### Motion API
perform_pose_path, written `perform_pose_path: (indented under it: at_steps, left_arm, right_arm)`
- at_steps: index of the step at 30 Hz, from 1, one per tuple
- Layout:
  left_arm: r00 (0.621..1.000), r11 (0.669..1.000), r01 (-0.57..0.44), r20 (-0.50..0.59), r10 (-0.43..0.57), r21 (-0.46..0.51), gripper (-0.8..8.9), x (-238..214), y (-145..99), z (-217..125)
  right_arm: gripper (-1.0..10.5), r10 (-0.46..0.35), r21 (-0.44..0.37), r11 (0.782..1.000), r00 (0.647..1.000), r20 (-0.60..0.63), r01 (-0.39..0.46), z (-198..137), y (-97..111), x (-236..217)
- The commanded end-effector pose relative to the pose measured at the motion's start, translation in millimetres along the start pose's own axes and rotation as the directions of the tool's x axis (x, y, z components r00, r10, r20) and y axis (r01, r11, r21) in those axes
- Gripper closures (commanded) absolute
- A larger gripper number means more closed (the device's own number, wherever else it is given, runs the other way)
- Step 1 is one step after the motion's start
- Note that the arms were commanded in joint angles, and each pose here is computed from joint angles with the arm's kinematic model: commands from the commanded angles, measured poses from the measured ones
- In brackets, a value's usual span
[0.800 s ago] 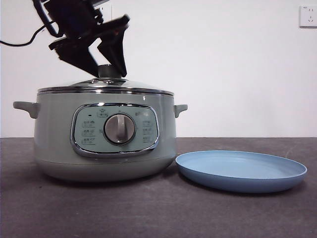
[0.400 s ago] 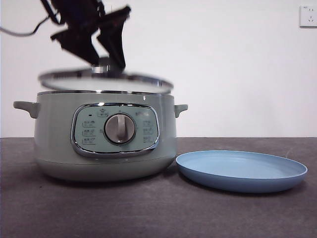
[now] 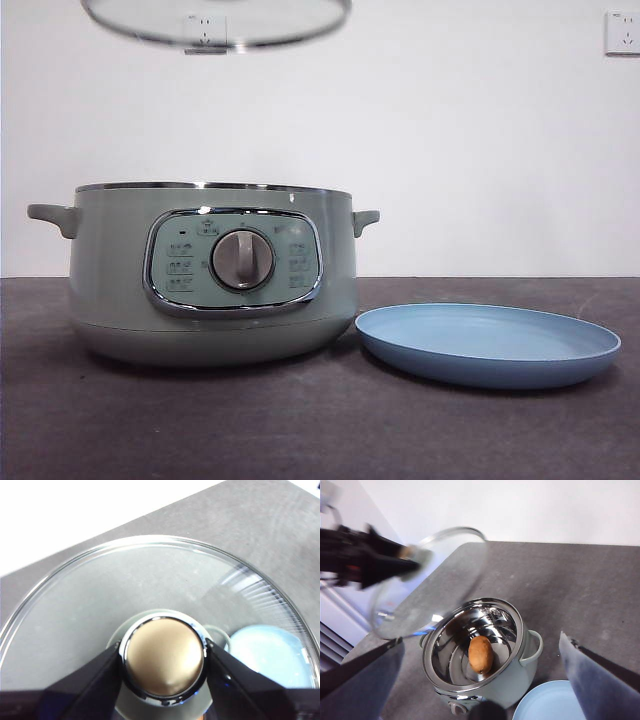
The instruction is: Take the potato out from the steamer,put the potato on the plate,close the lid
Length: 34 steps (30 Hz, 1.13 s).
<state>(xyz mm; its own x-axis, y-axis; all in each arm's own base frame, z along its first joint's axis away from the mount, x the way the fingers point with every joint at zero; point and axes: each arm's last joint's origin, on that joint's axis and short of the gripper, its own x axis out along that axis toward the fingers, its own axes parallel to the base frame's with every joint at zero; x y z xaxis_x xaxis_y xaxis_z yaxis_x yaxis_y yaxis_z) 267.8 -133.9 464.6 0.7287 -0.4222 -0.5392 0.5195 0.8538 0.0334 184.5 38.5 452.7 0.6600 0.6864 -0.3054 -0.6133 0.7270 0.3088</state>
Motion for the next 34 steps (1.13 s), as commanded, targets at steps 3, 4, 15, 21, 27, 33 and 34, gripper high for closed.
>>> perform_pose_path:
  at_steps: [3,4,15,21,27,33,34]
  left_arm:
    - [0.993,0.997,0.027,0.111,-0.035,0.075,8.22,-74,-4,17]
    - [0.992,0.996,0.038,0.119,-0.048,0.083,8.22,-88,-5,18]
    - [0.930,0.974,-0.214,0.321,0.180,0.073,8.22,-217,-8,0]
    - [0.887,0.953,-0.303,0.374,0.271,0.028,8.22,-265,-10,-26]
    - [0.856,0.944,-0.330,0.423,0.298,0.001,8.22,-292,-12,-42]
    - [0.863,0.945,-0.328,0.408,0.297,0.006,8.22,-292,-12,-44]
    - [0.866,0.945,-0.326,0.402,0.296,0.009,8.22,-289,-12,-43]
  right_arm:
    - [3.0,0.061,-0.013,0.998,0.997,-0.038,-0.062,5,0,24]
    - [3.0,0.083,-0.019,0.996,0.995,-0.051,-0.084,8,2,31]
    - [3.3,0.178,-0.166,0.966,0.975,-0.134,-0.200,43,44,107]
    - [3.3,0.146,-0.260,0.944,0.964,-0.221,-0.202,41,68,165]
    - [3.3,0.099,-0.276,0.939,0.930,-0.355,-0.205,4,74,242]
    - [3.3,0.065,-0.236,0.948,0.854,-0.516,-0.215,-49,64,308]
    - [3.3,0.035,-0.244,0.950,0.843,-0.537,-0.195,-57,61,316]
